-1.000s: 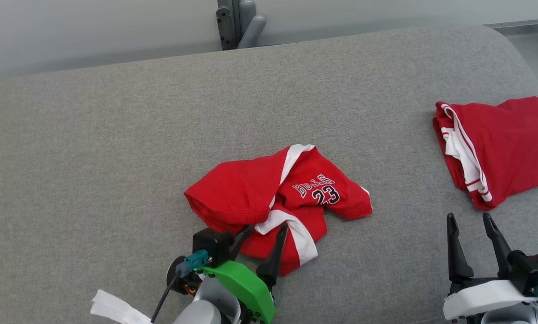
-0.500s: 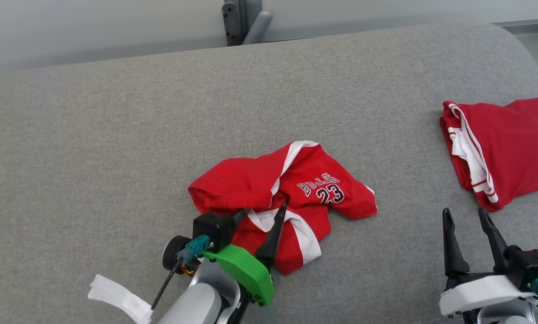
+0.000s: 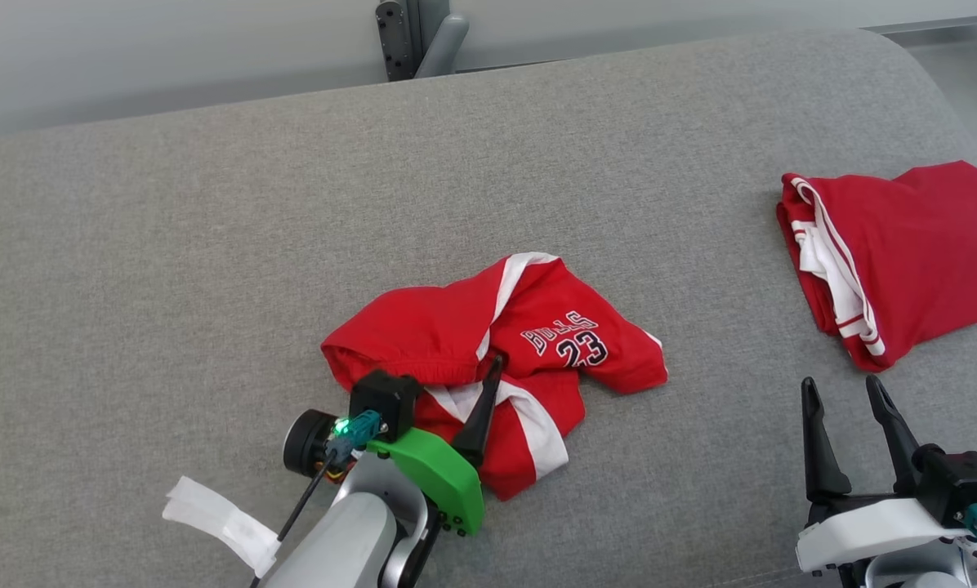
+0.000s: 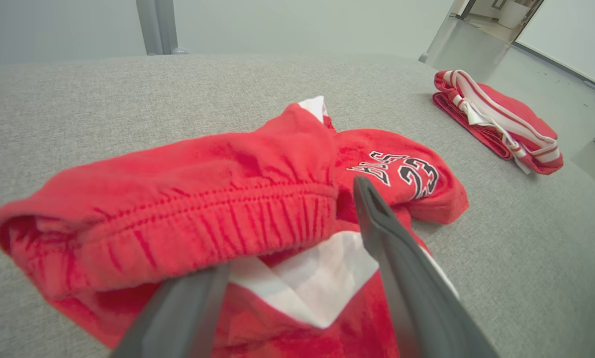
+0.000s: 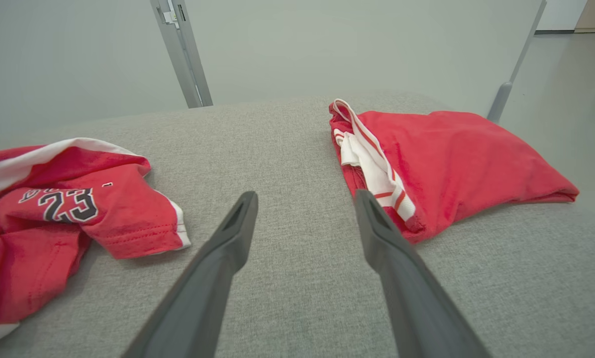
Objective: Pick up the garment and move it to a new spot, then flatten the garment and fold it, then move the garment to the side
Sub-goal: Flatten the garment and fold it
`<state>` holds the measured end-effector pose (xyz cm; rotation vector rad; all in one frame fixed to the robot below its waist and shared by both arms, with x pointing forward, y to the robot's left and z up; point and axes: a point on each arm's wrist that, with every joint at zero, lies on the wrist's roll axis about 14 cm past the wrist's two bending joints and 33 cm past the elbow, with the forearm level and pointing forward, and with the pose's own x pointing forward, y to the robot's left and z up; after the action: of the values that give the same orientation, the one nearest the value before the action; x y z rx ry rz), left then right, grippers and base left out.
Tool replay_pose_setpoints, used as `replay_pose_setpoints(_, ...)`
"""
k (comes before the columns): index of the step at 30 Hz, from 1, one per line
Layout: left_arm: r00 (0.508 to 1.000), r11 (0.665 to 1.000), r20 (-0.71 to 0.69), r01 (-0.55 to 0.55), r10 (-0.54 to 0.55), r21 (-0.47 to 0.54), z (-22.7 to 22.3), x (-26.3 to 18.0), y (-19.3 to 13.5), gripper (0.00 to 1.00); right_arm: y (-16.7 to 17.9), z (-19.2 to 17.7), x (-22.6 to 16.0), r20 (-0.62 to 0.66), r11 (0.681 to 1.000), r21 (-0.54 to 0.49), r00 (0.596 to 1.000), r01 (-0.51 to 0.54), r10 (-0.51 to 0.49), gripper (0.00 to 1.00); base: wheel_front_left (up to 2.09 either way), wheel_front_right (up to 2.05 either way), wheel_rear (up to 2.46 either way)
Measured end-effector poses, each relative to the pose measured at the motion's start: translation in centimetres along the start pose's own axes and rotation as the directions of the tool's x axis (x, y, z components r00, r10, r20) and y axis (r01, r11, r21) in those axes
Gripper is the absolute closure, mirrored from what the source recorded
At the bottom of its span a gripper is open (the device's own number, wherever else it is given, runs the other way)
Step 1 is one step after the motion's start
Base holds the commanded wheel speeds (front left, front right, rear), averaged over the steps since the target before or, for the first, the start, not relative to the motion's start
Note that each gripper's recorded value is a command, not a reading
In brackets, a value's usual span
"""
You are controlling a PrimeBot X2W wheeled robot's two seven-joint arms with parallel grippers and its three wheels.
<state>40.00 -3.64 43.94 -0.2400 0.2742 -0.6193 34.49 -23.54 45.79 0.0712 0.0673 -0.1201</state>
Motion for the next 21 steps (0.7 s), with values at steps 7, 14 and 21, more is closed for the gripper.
replay_pose_setpoints(7, 1.0, 1.0, -0.023, 0.01, -0.01, 0.025, -0.6, 0.3, 0.1, 1.0, -0.4, 0.2, 0.0, 0.005, 1.0, -0.001, 1.0, 0.011, -0.011, 0.0, 0.0, 0.0, 0.0)
replay_pose_setpoints(14, 0.999, 0.999, -0.041, 0.034, -0.034, 0.016, -0.2, 0.5, -0.1, 1.0, -0.3, 0.4, 0.0, 0.013, 1.0, 0.002, 1.0, 0.009, -0.009, 0.0, 0.0, 0.0, 0.0)
replay_pose_setpoints(21, 0.992, 0.991, -0.027, 0.124, -0.125, -0.041, 3.3, 1.4, -2.3, 1.0, -0.1, 0.7, -0.1, 0.025, 1.0, 0.013, 1.0, 0.004, -0.004, 0.0, 0.0, 0.0, 0.0)
